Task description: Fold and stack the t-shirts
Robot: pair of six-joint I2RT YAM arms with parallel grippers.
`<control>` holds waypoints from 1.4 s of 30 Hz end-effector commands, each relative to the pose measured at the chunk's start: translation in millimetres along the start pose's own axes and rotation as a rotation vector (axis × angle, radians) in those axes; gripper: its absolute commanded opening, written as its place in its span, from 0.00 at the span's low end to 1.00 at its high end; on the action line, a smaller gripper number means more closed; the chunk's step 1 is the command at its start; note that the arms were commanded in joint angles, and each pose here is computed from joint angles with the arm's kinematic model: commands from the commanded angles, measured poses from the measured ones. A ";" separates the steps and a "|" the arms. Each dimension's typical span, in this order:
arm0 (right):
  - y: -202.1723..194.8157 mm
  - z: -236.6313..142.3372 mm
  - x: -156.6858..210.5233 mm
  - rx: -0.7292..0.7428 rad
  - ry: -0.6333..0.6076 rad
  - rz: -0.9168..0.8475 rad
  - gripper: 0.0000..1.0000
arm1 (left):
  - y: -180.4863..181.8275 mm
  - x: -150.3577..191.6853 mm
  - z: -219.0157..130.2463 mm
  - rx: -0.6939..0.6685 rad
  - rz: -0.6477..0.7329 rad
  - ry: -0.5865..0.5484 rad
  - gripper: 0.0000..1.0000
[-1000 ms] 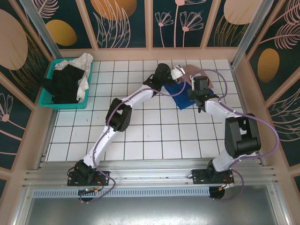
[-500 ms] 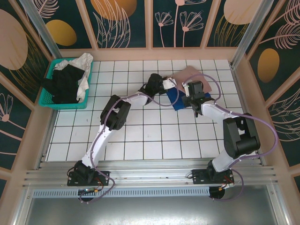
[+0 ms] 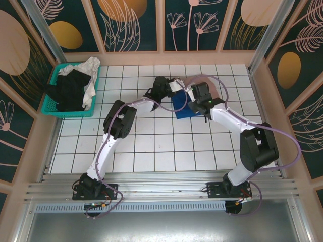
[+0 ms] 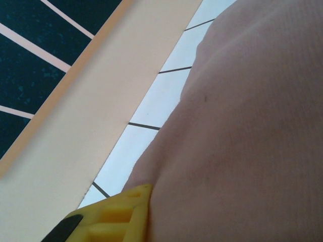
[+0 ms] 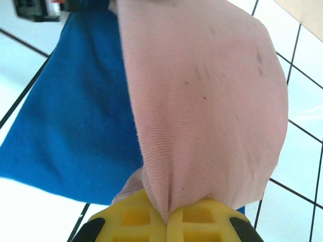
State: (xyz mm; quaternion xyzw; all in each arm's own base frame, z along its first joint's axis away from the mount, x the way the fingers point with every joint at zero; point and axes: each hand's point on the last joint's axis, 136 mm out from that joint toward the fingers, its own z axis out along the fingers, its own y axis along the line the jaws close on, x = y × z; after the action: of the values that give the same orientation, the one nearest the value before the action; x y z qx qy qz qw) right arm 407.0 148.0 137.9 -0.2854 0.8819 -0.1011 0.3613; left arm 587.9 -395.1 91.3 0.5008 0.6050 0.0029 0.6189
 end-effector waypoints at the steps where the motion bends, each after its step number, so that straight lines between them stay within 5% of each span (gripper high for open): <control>1: 12.4 -7.2 5.2 -0.047 0.054 -0.059 0.00 | 35.4 -5.5 -5.3 -0.099 -0.030 -0.006 0.19; 4: 42.3 -4.3 2.6 -0.198 -0.012 -0.047 0.02 | 50.9 0.7 -6.8 -0.139 -0.091 0.020 0.29; 10: 86.0 25.5 18.4 -0.408 -0.015 0.040 0.07 | 73.9 3.3 -24.5 -0.076 -0.286 0.033 0.98; 15: 105.8 37.3 17.7 -0.511 0.012 0.082 0.28 | 87.4 10.7 -41.7 -0.098 -0.416 0.080 0.98; 20: 97.2 6.3 -2.4 -0.569 -0.045 0.108 0.51 | 105.5 8.6 -69.3 -0.123 -0.565 0.104 0.99; 23: 73.1 -13.9 -16.2 -0.567 -0.135 0.184 0.54 | 95.9 7.8 -77.2 -0.065 -0.601 0.147 0.98; 28: -15.9 -16.0 -14.6 -0.466 -0.243 0.549 0.60 | 85.0 28.0 -92.5 -0.080 -0.643 0.256 0.99; 35: -77.1 46.7 27.1 -0.409 -0.136 0.836 0.64 | 93.6 41.9 -114.1 -0.142 -0.732 0.363 0.99; 42: -80.3 94.2 20.5 -0.516 -0.143 0.891 0.69 | 22.0 -20.6 -128.8 0.187 -1.105 0.225 0.98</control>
State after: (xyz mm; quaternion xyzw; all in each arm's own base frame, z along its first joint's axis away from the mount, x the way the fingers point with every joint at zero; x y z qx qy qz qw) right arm 471.8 64.8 65.9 0.0392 0.9102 0.2646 0.3162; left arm 534.5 -275.9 128.9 0.1745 0.8511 -0.2034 0.4515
